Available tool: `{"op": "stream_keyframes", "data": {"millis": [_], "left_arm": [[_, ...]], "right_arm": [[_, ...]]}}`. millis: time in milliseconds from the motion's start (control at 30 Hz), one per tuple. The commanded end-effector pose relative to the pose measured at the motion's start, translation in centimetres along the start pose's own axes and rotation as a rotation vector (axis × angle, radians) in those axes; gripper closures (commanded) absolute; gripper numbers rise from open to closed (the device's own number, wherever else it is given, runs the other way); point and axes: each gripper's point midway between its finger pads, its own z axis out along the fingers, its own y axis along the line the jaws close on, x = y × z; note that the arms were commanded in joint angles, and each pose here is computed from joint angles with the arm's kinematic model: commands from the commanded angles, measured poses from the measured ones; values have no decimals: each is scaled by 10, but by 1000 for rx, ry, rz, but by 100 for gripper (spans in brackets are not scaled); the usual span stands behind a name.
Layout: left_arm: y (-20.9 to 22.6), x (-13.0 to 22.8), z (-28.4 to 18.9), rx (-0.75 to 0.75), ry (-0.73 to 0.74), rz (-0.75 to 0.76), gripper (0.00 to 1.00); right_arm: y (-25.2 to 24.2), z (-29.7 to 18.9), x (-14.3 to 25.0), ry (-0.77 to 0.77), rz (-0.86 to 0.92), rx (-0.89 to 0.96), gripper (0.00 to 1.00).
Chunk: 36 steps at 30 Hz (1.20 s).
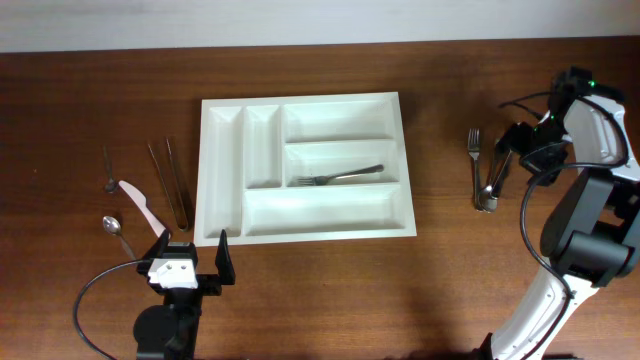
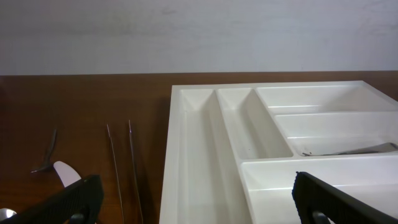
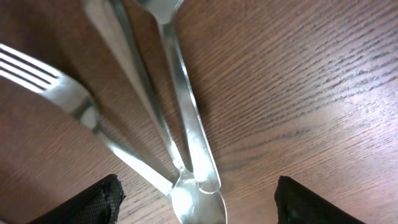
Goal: Pack container
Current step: 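Lower the right gripper onto the right cutlery and grasp a spoon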
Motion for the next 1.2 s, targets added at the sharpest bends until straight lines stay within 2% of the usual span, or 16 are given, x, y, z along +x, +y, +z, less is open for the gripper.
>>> {"op": "stream_keyframes", "data": {"millis": [0,433,867,1167], "left_arm": [[-2,1,0,10,-4,16,1],[-2,1,0,10,-4,16,1],[-2,1,0,10,-4,16,1],[-2,1,0,10,-4,16,1]], "right_arm": [[-6,3,-1,-15,60,31,20],[-7,10,-14,-70,104,34,25],[-17,51,-5,16,114,90,27],[-23,53,-7,7,114,122,38]]}}
